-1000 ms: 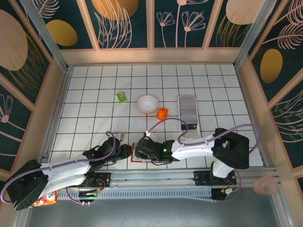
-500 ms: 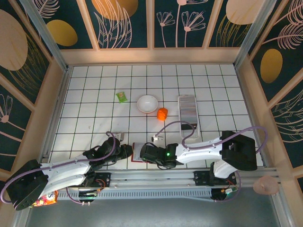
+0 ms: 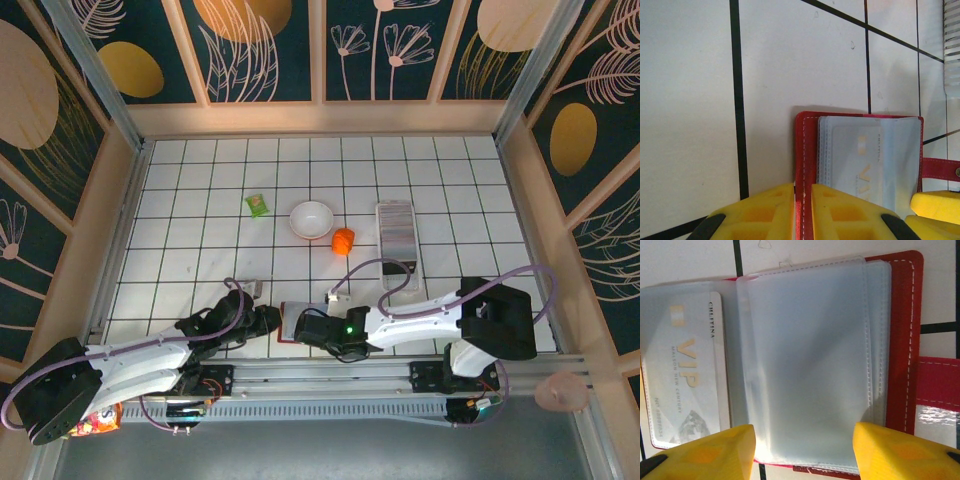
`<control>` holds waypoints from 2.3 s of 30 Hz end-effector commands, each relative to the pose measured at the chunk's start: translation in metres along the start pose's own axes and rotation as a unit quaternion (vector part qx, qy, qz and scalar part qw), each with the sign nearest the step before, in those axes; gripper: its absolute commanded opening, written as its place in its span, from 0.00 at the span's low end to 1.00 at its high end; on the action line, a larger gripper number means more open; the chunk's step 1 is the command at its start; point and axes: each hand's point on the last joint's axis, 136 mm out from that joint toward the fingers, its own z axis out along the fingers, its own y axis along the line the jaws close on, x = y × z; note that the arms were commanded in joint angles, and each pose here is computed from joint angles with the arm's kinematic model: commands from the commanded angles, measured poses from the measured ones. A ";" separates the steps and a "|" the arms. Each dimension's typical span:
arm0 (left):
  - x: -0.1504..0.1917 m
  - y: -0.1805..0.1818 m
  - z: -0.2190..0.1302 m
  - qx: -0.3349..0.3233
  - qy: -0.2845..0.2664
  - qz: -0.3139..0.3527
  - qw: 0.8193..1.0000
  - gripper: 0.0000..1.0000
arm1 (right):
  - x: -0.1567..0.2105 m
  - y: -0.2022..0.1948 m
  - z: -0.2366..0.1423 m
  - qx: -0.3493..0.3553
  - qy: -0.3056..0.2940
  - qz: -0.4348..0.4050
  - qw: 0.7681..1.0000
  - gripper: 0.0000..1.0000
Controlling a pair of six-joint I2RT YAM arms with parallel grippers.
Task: Put the credit cards into the card holder
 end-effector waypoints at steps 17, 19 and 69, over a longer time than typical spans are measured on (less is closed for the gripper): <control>0.006 0.007 0.000 -0.007 0.008 -0.008 1.000 0.16 | -0.020 0.064 0.001 -0.140 -0.034 0.027 0.989 0.55; 0.003 0.010 -0.001 -0.017 0.001 -0.009 1.000 0.16 | -0.021 0.071 -0.002 -0.159 -0.034 0.032 0.986 0.55; -0.046 -0.012 -0.029 -0.029 -0.105 0.013 0.994 0.57 | -0.036 -0.007 -0.029 -0.117 -0.053 0.060 0.990 0.62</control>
